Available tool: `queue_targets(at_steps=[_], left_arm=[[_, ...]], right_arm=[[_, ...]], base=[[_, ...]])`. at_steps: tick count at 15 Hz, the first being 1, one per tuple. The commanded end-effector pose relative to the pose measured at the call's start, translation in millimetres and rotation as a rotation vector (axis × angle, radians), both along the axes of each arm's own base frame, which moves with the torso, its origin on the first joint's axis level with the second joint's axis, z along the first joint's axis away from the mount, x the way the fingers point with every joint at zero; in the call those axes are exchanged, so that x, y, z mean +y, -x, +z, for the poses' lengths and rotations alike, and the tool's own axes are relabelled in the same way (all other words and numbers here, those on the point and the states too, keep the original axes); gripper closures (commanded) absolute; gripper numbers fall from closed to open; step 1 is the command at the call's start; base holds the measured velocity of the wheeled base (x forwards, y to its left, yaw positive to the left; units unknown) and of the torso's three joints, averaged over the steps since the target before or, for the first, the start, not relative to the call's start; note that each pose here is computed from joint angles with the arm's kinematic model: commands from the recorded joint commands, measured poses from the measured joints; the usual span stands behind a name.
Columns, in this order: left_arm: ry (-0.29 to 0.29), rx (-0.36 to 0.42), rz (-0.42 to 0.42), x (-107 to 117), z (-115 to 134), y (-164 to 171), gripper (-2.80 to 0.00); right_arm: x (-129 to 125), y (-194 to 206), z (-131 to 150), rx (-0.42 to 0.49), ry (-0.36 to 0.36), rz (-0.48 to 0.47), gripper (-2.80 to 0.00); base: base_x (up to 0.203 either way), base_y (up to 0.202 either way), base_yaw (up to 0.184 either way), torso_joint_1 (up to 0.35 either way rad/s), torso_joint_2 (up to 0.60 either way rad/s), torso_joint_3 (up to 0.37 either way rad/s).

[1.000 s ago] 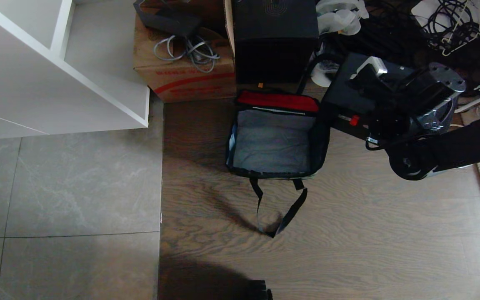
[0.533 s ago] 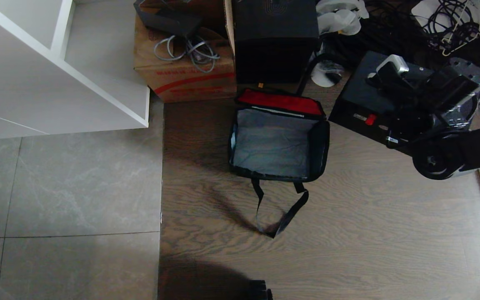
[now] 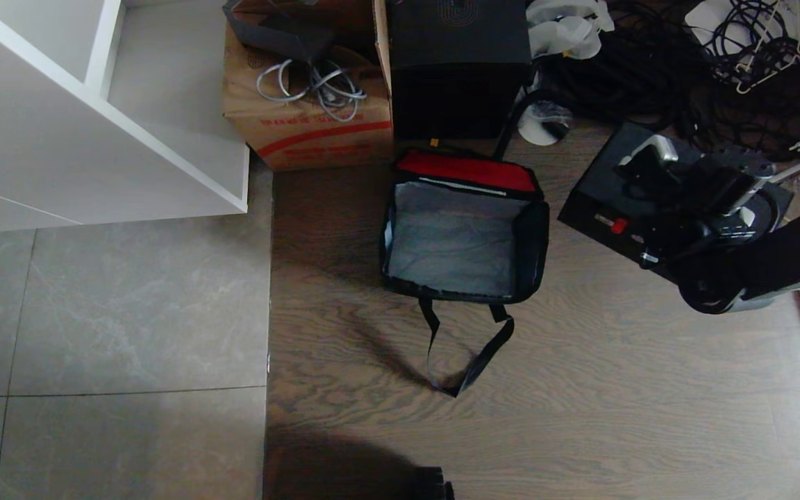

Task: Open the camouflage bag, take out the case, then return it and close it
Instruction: Release the handle

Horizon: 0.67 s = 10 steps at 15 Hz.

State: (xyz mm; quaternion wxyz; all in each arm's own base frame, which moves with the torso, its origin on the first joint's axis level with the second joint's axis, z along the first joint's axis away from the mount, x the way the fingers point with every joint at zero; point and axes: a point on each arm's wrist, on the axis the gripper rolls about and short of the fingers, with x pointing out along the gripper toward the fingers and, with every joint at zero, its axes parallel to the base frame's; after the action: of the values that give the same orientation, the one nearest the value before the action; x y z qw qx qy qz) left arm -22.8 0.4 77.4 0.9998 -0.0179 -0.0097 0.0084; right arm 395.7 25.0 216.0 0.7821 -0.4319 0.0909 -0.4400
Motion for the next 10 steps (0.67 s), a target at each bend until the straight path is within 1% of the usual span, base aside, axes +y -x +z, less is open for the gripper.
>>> queue_targets(at_steps=[1, 5, 7, 10], left_arm=[[0.001, 0.008, 0.000, 0.0, -2.5, -0.7, 0.00], [0.001, 0.008, 0.001, 0.0, -2.5, -0.7, 0.00], [0.001, 0.008, 0.001, 0.0, -2.5, -0.7, 0.00], [0.001, 0.008, 0.000, 0.0, -2.5, -0.7, 0.00]], right_arm=[[0.8, -28.6, -51.3, 0.089, -0.006, -0.006, 0.00], [4.4, -62.0, -100.9, 0.117, -0.028, 0.002, 0.00], [6.0, -75.0, -106.5, 0.090, -0.036, 0.005, 0.00], [7.0, -82.4, -130.7, 0.136, -0.038, 0.006, 0.00]], base=[[0.000, 0.000, 0.000, 0.000, 0.00, 0.000], [0.000, 0.000, 0.000, 0.000, 0.00, 0.000], [0.000, 0.000, 0.000, 0.000, 0.00, 0.000], [0.000, 0.000, 0.000, 0.000, 0.00, 0.000]])
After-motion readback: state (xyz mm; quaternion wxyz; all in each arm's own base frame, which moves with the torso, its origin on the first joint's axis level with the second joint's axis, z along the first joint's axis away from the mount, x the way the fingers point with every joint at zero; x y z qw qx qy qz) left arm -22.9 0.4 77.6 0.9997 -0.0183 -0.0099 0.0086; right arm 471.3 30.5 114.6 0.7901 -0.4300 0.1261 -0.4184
